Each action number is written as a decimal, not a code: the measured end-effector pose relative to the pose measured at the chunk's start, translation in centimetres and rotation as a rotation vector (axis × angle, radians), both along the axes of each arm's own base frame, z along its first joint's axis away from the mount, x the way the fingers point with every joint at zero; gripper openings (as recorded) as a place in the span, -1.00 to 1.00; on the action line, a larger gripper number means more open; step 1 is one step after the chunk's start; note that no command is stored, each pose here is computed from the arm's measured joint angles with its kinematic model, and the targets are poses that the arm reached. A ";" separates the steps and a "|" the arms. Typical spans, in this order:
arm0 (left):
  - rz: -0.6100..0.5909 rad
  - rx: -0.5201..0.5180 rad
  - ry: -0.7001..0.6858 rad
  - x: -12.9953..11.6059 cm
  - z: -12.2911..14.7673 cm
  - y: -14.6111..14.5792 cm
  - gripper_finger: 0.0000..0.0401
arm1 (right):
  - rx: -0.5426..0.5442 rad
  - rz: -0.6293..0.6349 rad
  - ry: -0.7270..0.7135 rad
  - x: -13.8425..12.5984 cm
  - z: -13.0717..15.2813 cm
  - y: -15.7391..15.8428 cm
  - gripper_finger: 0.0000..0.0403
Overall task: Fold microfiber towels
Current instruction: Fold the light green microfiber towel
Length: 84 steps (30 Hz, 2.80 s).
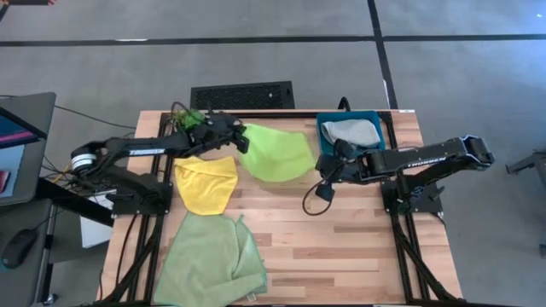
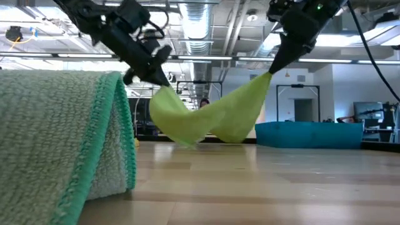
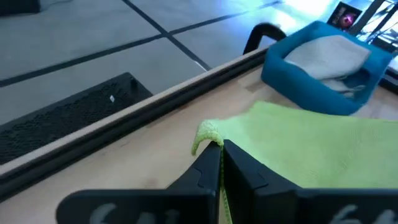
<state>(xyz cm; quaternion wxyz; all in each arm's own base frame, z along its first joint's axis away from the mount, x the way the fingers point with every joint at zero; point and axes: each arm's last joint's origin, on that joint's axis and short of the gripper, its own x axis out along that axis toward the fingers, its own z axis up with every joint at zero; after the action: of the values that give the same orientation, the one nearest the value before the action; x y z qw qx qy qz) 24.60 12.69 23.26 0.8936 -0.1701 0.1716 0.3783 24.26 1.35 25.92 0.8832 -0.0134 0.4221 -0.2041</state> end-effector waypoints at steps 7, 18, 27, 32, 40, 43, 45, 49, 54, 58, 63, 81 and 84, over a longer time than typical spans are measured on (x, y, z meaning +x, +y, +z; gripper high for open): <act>0.010 0.021 -0.007 -1.6 1.9 -1.0 -1.00 | 0.001 0.005 -0.008 -0.2 0.3 0.1 -0.98; -0.055 -0.040 0.150 -1.1 0.0 -2.4 -1.00 | 0.030 0.041 0.033 -0.7 0.1 0.7 -0.97; -0.105 -0.081 0.179 -0.4 -0.7 -4.1 -1.00 | 0.066 0.032 0.067 -1.1 -0.2 1.3 -0.96; -0.100 -0.028 0.068 0.2 1.1 -4.1 -1.00 | -0.012 -0.036 0.017 -0.9 0.1 0.8 -0.96; -0.168 -0.040 0.042 1.2 5.0 -4.9 -1.00 | -0.002 -0.038 0.004 -0.7 1.0 0.7 -0.96; -0.221 -0.059 0.069 1.5 6.2 -5.9 -1.00 | -0.005 -0.031 0.016 -0.8 0.9 0.9 -0.96; -0.265 -0.084 0.097 1.5 6.7 -6.8 -1.00 | -0.006 -0.024 0.024 -0.9 0.9 1.0 -0.96; -0.303 -0.132 0.136 1.5 7.3 -8.5 -1.00 | -0.008 -0.025 0.024 -0.9 0.9 1.0 -0.96; -0.210 -0.168 0.223 1.1 6.1 -9.1 -1.00 | -0.018 -0.026 0.024 -0.9 0.9 0.9 -0.96; -0.075 -0.160 0.361 1.3 3.9 -8.7 -1.00 | -0.018 -0.025 0.022 -0.8 0.9 0.9 -0.96; -0.003 -0.128 0.493 3.0 0.9 -8.3 -1.00 | -0.030 -0.033 0.014 -0.8 1.0 0.9 -0.96; 0.030 -0.151 0.640 5.4 -4.3 -7.9 -1.00 | 0.004 -0.010 0.041 -0.6 0.6 1.0 -0.96; 0.003 -0.185 0.634 5.5 -4.4 -8.1 -1.00 | 0.044 0.017 0.048 -0.6 0.6 1.2 -0.96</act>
<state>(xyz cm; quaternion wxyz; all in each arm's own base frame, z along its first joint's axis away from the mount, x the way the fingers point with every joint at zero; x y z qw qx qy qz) 30.08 4.62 18.81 0.7759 -0.1248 0.4744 0.3967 23.64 2.50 26.49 0.8746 -0.0023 0.4472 -0.1871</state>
